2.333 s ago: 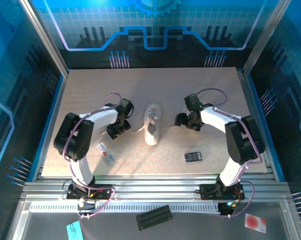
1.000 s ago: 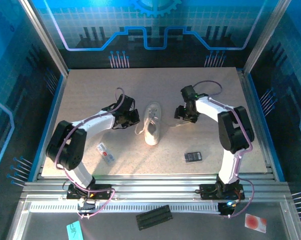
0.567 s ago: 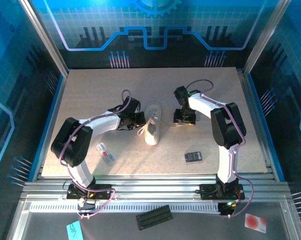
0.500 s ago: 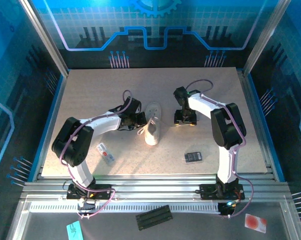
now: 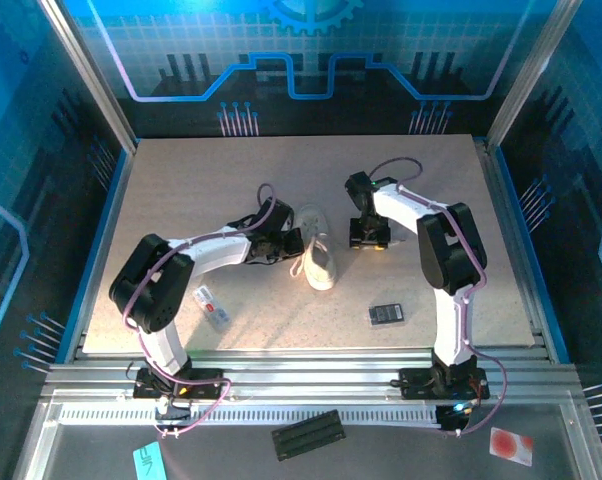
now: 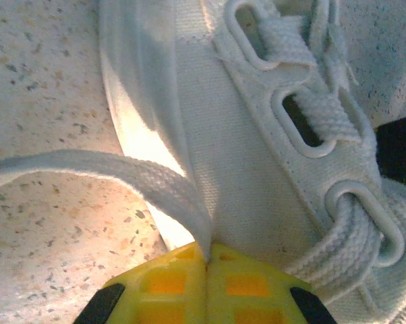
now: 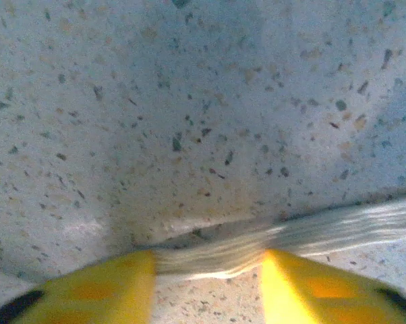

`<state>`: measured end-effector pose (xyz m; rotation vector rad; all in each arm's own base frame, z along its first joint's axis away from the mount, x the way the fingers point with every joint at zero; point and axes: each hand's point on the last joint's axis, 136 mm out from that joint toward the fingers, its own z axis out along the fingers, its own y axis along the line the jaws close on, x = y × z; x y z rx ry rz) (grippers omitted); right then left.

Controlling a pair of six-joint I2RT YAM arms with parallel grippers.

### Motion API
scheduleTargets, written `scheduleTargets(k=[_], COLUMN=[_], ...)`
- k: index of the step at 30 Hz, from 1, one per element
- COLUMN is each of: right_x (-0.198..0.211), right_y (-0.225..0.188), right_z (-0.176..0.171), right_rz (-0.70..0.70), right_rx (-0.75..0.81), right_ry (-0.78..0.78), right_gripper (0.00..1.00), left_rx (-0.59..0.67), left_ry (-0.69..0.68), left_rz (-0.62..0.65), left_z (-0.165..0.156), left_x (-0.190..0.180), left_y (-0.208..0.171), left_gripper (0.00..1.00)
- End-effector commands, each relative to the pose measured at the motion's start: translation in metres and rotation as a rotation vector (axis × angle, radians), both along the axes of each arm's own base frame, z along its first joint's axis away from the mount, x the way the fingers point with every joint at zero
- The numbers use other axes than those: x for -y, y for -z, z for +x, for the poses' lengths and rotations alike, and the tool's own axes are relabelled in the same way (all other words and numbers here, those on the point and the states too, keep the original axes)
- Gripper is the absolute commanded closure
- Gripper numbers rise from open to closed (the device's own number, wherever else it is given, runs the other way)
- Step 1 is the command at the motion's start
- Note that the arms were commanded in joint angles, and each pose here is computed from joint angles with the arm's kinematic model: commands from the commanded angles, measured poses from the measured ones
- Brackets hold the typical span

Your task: Tie the shoes

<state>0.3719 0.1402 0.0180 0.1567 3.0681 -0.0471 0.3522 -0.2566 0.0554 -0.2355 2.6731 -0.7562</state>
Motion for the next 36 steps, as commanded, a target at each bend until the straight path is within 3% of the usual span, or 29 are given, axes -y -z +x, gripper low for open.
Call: scheduleTargets(k=[1,4,13,18,21,24,29,36], right_x=[0.002,0.003,-0.023,-0.051,-0.063,-0.071,-0.066,-0.068], right_y=[0.008,-0.005,-0.094,-0.133,-0.147,-0.158,-0.161,-0.169], right_z=[-0.004,0.004,0.037,0.049,0.056,0.065,0.078,0.085], right_rz=[0.003,0.039,0.224,0.400,0.510,0.637,0.734,0.774], right_rx=[-0.020,0.055,0.380,0.482,0.494,0.506,0.506,0.509], right_ry=[-0.054,-0.086,-0.207,-0.257,-0.264,-0.254,-0.204,-0.228], right_gripper=[0.84,1.00,1.00,1.00,1.00,1.00,1.00,1.00], left_rx=[0.014,0.086,0.408,0.620,0.704,0.728,0.636,0.458], left_ry=[0.035,0.055,0.113,0.250,0.362,0.506,0.692,0.886], left_rz=[0.033,0.064,-0.091,-0.203,-0.304,-0.389,-0.470,-0.401], left_z=[-0.011,-0.005,0.047,0.065,0.064,0.051,0.019,-0.018], left_x=[-0.006,-0.019,-0.039,-0.013,0.008,0.031,0.054,0.085], left_y=[-0.013,-0.042,-0.171,-0.231,-0.248,-0.251,-0.235,-0.189], left_gripper=[1.00,1.00,1.00,1.00,1.00,1.00,1.00,1.00])
